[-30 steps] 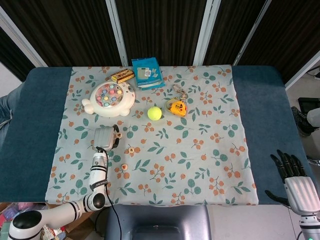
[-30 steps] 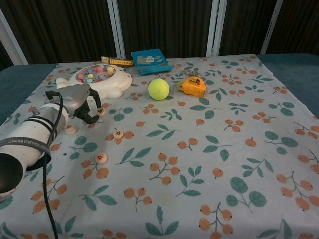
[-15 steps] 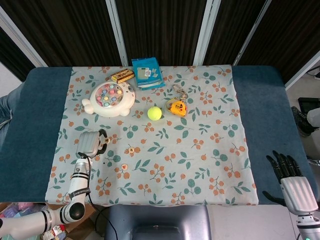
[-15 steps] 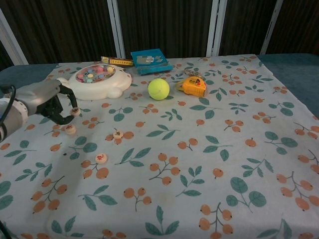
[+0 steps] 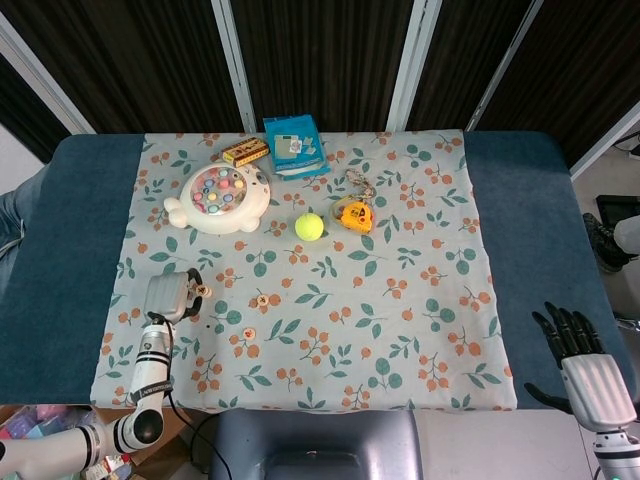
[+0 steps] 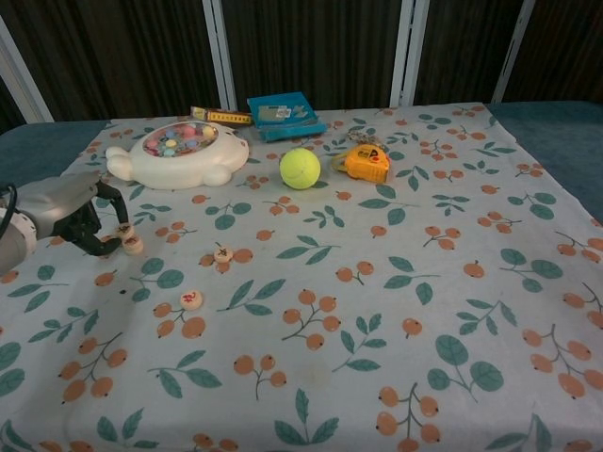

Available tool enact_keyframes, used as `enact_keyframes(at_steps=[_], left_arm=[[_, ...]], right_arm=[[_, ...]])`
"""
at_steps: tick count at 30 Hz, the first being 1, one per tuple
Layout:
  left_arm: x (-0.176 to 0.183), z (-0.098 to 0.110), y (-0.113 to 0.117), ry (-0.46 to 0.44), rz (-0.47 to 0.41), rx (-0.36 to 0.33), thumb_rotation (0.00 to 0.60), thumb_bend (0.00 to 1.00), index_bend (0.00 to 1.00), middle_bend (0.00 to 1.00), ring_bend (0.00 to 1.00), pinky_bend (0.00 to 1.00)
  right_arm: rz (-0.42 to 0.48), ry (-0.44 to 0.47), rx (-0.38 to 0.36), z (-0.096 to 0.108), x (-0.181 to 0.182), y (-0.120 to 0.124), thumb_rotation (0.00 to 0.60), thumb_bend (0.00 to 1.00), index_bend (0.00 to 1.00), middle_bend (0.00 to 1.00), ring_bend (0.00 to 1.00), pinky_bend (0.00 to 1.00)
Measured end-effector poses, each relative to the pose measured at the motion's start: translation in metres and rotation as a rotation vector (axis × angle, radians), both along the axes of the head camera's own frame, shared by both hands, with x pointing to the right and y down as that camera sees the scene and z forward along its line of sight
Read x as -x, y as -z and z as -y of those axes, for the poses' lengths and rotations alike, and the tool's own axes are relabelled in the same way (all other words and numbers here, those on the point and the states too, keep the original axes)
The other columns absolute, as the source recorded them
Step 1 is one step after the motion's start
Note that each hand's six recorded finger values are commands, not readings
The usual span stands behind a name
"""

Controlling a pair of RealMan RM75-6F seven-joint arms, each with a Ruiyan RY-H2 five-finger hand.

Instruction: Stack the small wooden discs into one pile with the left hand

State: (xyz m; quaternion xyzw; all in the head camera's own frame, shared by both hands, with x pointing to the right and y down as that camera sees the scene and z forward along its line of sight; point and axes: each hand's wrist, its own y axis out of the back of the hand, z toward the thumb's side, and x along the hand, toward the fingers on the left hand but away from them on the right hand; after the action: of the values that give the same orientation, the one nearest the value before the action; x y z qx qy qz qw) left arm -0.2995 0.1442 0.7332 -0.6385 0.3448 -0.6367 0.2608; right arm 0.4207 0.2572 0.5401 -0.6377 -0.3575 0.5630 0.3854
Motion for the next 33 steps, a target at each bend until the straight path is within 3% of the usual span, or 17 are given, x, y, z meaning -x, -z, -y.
enact_keyframes(at_steps=[20,33], left_arm=[[0.0,0.002,-0.012,0.01,0.002,0.012,0.6,0.39,0.5,1.0,1.0,1.0],[0.0,0.001,-0.013,0.004,0.0,0.022,0.6,0.39,0.41,1.0,1.0,1.0]], right_arm=[[-0.002,-0.005,0.003,0.001,0.0,-0.001,0.6,0.21,0.0,0.0,0.0,0.04],[-0.003,-0.012,-0.003,0.002,-0.002,0.0,0.6,0.2,0.0,0.0,0.0,0.04]])
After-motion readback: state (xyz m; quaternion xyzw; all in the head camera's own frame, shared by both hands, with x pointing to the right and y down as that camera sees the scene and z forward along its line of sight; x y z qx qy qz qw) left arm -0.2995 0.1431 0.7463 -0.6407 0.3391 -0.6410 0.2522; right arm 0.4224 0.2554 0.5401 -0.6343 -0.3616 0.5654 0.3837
